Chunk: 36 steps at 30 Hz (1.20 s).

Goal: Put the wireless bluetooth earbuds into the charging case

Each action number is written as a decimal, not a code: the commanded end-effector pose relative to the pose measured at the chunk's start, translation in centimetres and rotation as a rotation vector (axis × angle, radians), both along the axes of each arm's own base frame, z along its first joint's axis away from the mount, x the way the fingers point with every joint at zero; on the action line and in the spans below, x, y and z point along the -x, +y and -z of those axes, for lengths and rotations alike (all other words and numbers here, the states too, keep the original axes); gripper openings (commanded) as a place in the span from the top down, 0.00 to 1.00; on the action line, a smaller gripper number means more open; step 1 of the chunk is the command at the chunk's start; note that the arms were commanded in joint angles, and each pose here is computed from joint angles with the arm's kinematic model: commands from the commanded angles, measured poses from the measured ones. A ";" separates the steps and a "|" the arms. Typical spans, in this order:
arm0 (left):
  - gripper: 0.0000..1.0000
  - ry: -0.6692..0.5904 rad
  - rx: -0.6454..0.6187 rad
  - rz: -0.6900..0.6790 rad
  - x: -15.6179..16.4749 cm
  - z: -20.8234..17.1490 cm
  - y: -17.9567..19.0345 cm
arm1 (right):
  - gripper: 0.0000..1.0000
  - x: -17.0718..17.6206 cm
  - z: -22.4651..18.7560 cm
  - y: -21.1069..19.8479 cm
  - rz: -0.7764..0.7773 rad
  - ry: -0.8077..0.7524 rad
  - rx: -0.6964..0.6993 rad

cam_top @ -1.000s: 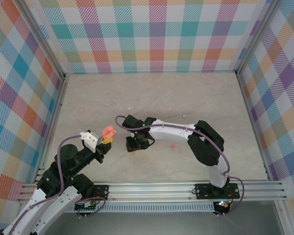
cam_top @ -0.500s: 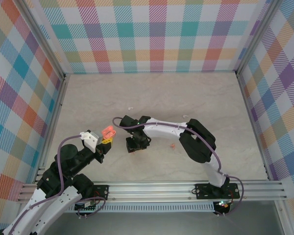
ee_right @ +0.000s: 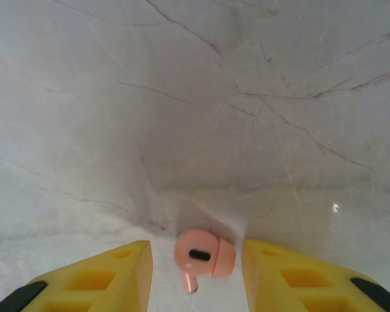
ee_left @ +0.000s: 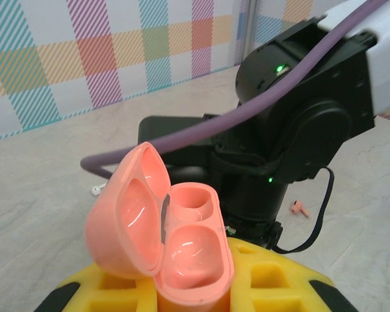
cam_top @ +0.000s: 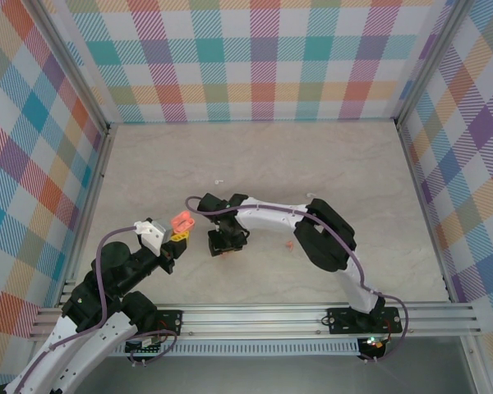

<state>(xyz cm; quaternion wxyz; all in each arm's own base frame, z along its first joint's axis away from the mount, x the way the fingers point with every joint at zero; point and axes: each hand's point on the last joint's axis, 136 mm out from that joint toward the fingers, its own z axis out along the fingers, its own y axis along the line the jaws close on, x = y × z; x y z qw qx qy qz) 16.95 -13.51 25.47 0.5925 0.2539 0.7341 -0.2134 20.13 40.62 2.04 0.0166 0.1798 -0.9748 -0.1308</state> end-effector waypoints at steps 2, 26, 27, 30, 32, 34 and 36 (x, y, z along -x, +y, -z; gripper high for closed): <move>0.88 -0.019 0.037 0.023 0.4 -1.0 -0.3 | 0.59 0.7 0.6 -0.1 0.015 0.039 0.029; 0.87 -0.023 0.054 0.044 0.7 -1.2 -0.6 | 0.75 -0.3 -0.8 0.0 0.015 -0.012 0.033; 0.87 -0.024 0.055 0.043 0.7 -1.3 -0.5 | 0.75 -0.3 -1.0 0.0 0.013 -0.018 0.028; 0.87 -0.026 0.057 0.039 0.7 -1.3 -0.4 | 0.76 -0.5 -1.9 -0.1 0.012 -0.043 0.015; 0.87 -0.026 0.056 0.034 0.7 -1.2 -0.4 | 0.77 -0.8 -2.5 -0.3 0.018 -0.067 0.009; 0.87 -0.029 0.058 0.035 0.7 -1.3 -0.3 | 0.78 -1.2 -3.2 -0.5 0.028 -0.095 -0.003; 0.87 -0.028 0.057 0.035 0.7 -1.3 -0.4 | 0.78 -1.4 -3.8 -0.5 0.035 -0.114 -0.018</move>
